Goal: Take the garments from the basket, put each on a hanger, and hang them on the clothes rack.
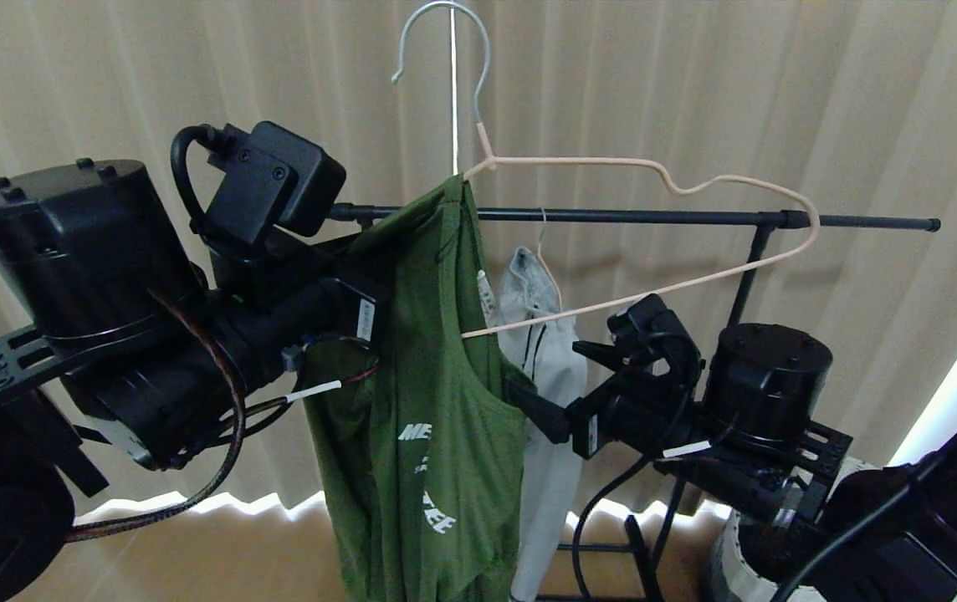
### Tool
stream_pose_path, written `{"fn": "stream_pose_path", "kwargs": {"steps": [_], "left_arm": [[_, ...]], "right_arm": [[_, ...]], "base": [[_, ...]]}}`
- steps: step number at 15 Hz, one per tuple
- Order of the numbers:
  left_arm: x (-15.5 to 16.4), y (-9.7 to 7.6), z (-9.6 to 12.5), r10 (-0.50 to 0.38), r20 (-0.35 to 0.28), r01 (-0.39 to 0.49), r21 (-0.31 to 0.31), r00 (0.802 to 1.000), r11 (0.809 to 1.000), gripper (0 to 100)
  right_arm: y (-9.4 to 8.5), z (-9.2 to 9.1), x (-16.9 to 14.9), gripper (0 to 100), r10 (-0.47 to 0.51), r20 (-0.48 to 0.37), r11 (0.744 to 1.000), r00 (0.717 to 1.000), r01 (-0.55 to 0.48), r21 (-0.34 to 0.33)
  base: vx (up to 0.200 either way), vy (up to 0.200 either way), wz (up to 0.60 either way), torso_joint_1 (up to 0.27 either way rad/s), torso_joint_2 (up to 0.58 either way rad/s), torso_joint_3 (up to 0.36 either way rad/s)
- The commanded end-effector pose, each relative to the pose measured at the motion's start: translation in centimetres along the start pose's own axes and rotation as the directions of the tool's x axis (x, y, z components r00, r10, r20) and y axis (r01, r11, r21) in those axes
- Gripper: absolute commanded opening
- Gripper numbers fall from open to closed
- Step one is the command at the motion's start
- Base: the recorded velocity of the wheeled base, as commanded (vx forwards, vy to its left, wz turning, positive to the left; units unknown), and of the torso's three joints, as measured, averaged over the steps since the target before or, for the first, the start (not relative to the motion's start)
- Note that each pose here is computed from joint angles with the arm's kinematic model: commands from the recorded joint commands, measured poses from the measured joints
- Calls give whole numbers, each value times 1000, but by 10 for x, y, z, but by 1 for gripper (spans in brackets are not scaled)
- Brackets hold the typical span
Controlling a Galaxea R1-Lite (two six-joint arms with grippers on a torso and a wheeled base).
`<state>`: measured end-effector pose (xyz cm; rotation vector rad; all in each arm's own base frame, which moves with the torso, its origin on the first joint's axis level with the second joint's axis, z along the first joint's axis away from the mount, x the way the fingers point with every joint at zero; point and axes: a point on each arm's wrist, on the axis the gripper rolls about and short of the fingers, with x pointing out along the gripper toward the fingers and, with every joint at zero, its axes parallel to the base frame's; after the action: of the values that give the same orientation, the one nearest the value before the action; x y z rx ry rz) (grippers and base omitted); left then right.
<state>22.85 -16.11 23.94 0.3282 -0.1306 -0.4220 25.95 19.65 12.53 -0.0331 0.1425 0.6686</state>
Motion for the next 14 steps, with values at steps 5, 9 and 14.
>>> {"fn": "stream_pose_path", "kwargs": {"steps": [5,9,14], "left_arm": [[-2,3,4,10,15,-10,-6,1000,1000,0],[-1,8,1,28,3,-28,1,1000,1000,0],[-5,21,-31,77,-113,-65,106,991,992,0]], "right_arm": [[0,-10,-2,0,-2,-40,1000,999,2,-3],[-11,-13,-22,0,-40,-62,999,997,40,-2],[-40,0,-47,0,-144,-22,989,989,144,12]], "base": [[0,0,0,0,0,0],[0,0,0,0,0,0],[0,0,0,0,0,0]]}}
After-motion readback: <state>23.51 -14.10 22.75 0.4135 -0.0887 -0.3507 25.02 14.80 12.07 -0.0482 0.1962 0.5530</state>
